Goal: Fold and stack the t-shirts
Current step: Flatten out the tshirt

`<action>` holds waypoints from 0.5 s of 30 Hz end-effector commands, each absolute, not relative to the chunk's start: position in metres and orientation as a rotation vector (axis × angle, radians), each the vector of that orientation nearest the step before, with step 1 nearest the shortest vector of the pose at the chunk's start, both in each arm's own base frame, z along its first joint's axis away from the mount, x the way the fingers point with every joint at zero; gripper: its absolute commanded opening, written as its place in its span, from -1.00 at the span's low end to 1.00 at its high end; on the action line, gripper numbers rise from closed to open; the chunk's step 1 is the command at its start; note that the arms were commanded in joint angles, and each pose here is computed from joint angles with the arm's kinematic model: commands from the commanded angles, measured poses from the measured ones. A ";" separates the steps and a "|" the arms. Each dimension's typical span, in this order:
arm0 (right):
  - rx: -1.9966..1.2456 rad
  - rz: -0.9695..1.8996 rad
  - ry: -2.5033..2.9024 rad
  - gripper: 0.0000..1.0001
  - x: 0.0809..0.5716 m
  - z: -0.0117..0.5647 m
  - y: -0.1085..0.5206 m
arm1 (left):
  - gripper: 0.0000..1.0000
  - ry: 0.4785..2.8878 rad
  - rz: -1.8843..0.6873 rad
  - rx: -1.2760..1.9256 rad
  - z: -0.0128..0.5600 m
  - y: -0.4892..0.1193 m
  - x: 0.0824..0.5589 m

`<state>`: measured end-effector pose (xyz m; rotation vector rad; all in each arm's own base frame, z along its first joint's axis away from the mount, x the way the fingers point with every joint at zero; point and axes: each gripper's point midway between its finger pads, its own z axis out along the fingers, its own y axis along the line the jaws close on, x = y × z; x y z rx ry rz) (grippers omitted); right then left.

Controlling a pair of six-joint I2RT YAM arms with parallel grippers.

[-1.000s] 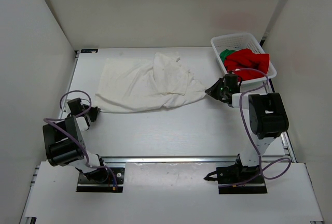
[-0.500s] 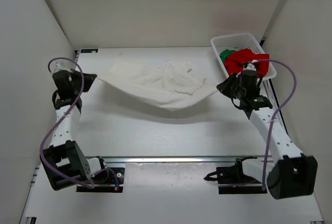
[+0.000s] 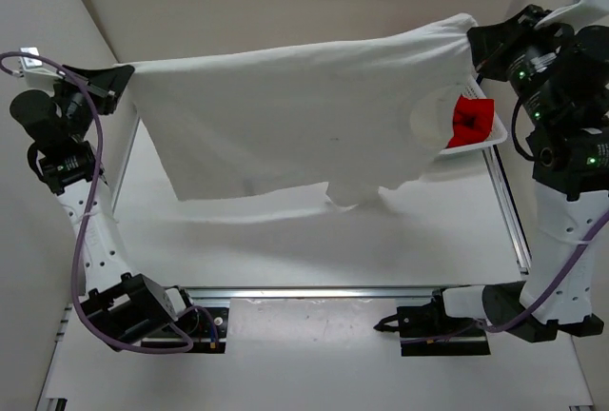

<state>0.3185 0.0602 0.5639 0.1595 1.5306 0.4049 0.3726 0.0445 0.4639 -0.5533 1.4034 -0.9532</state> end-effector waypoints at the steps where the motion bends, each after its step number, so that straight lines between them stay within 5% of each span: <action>1: 0.132 0.385 1.690 -0.99 0.356 0.524 0.057 | -1.00 1.454 -0.998 -0.600 0.447 0.039 0.390; 11: 0.083 0.467 1.932 -1.00 0.493 0.414 0.090 | -1.00 1.717 -1.006 -0.731 0.314 0.004 0.469; 13: 0.104 0.728 1.690 -1.00 0.554 0.464 0.078 | -1.00 1.693 -1.085 -0.748 0.330 -0.013 0.523; 15: 0.104 0.778 1.625 -1.00 0.558 0.477 0.074 | -1.00 1.657 -1.090 -0.713 0.355 -0.014 0.534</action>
